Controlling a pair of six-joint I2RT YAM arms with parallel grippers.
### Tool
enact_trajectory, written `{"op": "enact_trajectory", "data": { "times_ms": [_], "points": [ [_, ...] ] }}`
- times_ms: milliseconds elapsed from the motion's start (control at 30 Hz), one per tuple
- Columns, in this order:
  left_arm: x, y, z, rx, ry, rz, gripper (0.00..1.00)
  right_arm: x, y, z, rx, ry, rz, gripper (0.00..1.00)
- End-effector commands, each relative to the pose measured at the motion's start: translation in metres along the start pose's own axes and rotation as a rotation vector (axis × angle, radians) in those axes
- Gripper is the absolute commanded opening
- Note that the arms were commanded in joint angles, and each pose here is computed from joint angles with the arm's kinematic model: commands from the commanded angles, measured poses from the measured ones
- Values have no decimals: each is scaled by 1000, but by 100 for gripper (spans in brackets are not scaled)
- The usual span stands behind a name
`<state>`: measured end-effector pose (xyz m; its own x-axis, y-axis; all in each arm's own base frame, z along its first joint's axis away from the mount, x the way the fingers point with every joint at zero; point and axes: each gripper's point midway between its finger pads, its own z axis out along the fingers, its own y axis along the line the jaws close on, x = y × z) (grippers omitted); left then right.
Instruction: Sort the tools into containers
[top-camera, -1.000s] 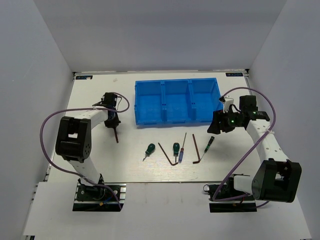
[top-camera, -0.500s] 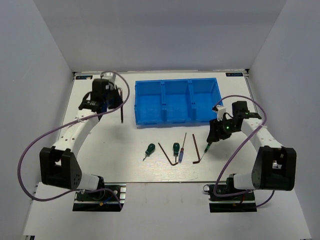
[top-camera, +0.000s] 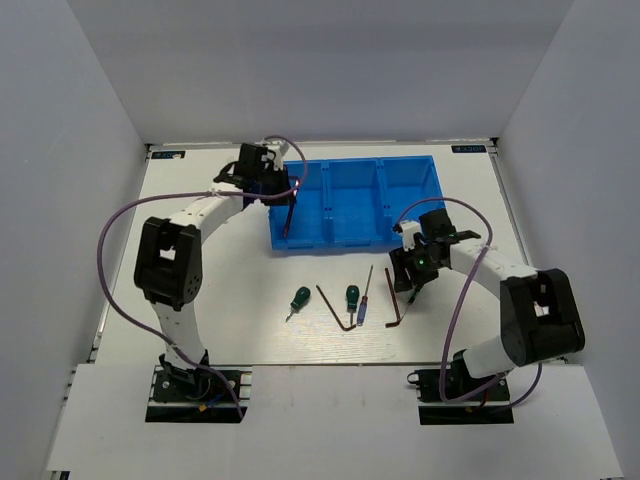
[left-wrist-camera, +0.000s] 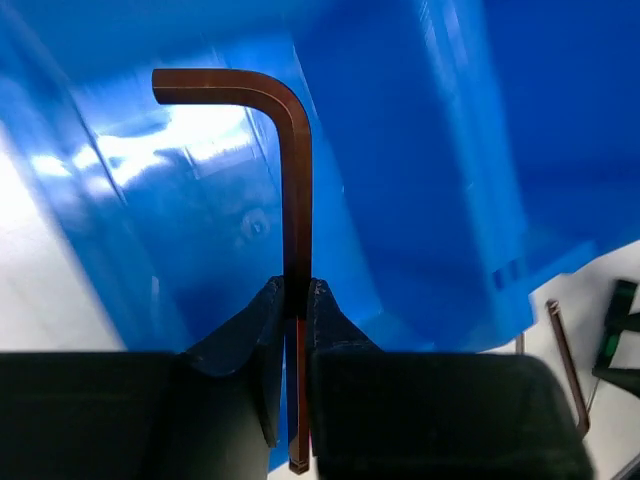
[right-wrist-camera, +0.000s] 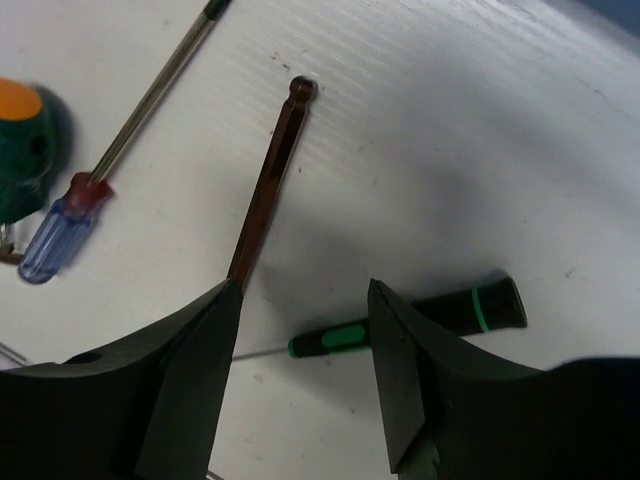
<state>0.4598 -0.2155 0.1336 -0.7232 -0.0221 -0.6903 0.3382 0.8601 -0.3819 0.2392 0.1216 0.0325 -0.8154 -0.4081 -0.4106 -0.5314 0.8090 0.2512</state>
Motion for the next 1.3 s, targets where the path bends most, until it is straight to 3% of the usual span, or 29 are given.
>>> {"op": "enact_trajectory", "data": {
  "times_ms": [0, 67, 100, 233, 367, 500, 567, 633, 700, 800, 933, 1000, 1133, 1267],
  "points": [
    [-29, -32, -17, 51, -70, 50, 24, -22, -9, 13, 91, -20, 17, 61],
    [-23, -31, -14, 29, -61, 52, 33, -26, -6, 17, 105, -14, 9, 61],
    [-18, -28, -12, 17, -52, 49, 47, -29, -4, 21, 108, -16, -4, 61],
    [-17, -36, -16, 13, -60, 64, 60, -26, 3, 31, 135, 7, -42, 61],
    [-36, -47, -37, 4, -119, 81, 61, -15, 3, 39, 202, 41, -64, 56],
    [-50, -55, -71, -29, -174, 92, 61, 1, -6, 39, 320, 75, -93, 39],
    [-47, -62, -91, -30, -189, 99, 56, 9, -8, 37, 358, 87, -106, 29],
    [-23, -62, -98, -34, -139, 87, 53, 21, -6, 37, 355, 120, -100, 22],
    [-4, -79, -110, 14, -117, 81, 51, 29, 1, 35, 322, 153, -92, 4],
    [50, -89, -108, 74, -4, 27, 51, 23, 20, 25, 222, 150, -85, 0],
    [126, -113, -109, 132, 162, -27, 55, -24, 50, -12, 89, 17, -208, 0],
    [135, -125, -113, 151, 186, -16, 56, -45, 71, -34, -7, -48, -282, 0],
    [170, -136, -106, 122, 342, 17, 57, -100, 109, -71, -137, -201, -372, 0],
    [192, -148, -98, 114, 418, -5, 57, -172, 125, -80, -171, -326, -301, 0]
  ]
}}
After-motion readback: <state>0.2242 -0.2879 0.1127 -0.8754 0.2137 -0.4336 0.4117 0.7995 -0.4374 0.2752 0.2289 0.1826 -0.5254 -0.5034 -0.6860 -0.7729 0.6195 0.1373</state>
